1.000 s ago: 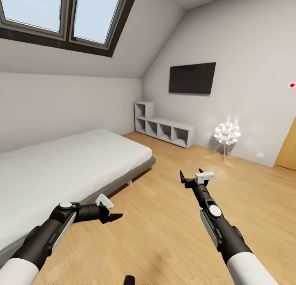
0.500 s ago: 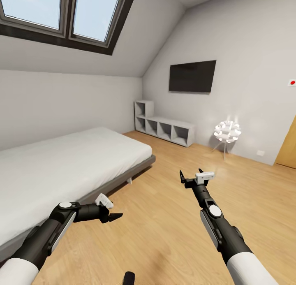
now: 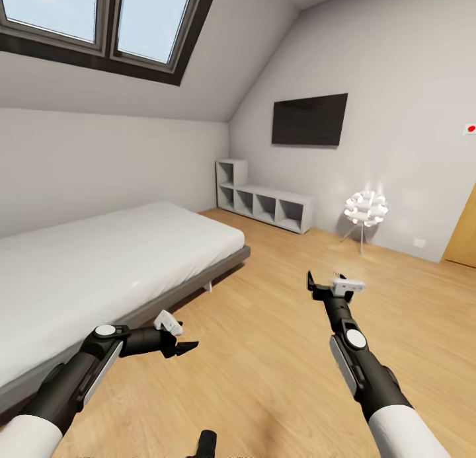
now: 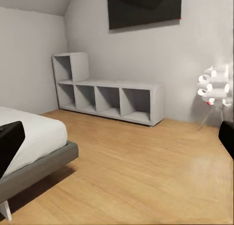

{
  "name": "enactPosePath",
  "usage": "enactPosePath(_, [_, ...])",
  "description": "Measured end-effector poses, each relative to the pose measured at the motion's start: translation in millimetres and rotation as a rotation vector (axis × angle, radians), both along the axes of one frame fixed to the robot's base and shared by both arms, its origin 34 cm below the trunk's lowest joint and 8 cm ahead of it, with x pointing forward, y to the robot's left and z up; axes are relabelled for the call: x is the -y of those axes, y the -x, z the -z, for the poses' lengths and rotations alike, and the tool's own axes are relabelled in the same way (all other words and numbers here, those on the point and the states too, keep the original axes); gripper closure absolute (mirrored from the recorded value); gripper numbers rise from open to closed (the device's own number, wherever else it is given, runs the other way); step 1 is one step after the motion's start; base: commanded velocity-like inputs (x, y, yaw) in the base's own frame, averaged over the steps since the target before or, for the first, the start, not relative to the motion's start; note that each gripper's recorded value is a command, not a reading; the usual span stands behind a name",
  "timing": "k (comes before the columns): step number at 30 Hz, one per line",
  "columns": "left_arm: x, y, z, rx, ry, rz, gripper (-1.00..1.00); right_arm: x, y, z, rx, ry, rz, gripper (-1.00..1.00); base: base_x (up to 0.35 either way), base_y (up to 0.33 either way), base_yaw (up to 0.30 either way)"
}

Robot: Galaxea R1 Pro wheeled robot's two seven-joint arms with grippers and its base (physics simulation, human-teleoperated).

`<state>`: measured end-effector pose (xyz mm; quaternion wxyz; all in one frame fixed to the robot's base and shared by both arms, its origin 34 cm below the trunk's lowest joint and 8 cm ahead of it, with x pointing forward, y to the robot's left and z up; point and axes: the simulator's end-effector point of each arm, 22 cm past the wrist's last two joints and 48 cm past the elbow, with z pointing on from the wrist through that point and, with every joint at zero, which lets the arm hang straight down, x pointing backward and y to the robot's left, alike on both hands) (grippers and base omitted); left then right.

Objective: Attach the digital camera to the camera tripod in the bedroom.

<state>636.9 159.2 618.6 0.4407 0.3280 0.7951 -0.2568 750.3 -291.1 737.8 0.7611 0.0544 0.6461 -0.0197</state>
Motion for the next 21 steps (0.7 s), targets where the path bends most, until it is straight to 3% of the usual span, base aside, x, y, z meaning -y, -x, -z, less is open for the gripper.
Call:
enactPosePath(3, [0,1,6,0.004,0.001,0.000,-1.00,20,4,8,0.000,-0.060,0.056,-1.00,0.000,0.000,0.000])
enactPosePath(10, [0,5,22,0.005,0.001,0.001,-1.00,40,10,26,0.002,-0.105,0.105,-1.00,0.000,0.000,0.000])
enactPosePath(15, [0,8,33,0.005,0.000,0.001,-1.00,39,13,34,0.015,-0.104,0.104,-1.00,0.000,0.000,0.000])
enactPosePath(21, [-1,12,48,0.000,0.000,0.000,-1.00,20,16,37,0.059,-0.079,0.062,-1.00,0.000,0.000,0.000])
